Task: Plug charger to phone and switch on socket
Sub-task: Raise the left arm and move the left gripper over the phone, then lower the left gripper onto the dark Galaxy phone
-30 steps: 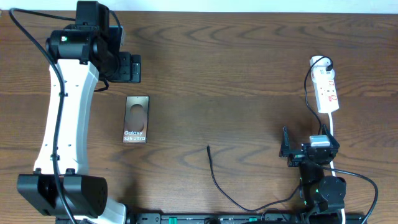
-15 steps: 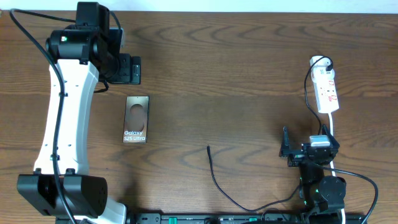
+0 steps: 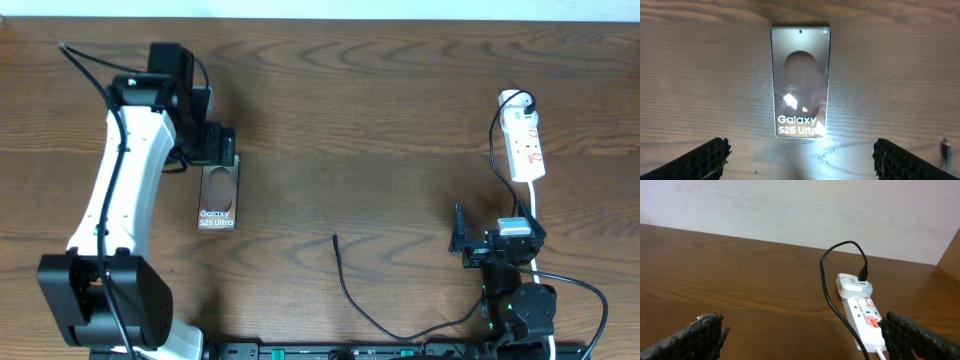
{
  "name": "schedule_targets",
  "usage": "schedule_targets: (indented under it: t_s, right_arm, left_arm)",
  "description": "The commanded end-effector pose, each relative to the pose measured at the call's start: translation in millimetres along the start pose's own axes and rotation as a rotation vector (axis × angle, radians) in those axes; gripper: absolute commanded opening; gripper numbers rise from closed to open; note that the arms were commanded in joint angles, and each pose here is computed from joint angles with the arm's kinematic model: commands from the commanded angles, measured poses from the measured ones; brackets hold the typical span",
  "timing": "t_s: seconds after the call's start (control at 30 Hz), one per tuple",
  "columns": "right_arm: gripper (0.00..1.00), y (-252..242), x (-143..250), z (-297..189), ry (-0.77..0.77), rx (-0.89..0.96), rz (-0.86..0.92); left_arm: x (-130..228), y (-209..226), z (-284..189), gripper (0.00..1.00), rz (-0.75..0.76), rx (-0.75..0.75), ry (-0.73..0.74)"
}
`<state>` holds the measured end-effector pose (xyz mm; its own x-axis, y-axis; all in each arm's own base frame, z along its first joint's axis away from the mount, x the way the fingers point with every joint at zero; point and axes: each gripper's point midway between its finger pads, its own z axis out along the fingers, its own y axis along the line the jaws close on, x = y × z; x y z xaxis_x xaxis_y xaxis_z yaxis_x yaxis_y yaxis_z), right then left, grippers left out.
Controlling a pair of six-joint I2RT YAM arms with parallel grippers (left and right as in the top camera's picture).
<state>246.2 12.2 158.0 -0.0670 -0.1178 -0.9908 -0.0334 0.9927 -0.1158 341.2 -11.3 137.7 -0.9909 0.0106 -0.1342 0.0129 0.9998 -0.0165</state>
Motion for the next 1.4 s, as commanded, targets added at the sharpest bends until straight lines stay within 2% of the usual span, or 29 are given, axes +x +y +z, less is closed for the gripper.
schedule_targets:
  t_s: [0.0,0.77,1.37]
  right_arm:
    - [0.99,1,1,0,0.004,-0.004,-0.007]
    - [0.99,1,1,0,0.004,-0.004,-0.007]
    - [0.99,1,1,0,0.004,-0.004,-0.007]
  left_arm:
    - [6,3,16,0.94,-0.011,-0.002,0.02]
    - [41,5,97,0.95,-0.012,-0.005,0.042]
    - [41,7,113,0.94,-0.007,-0.012,0.006]
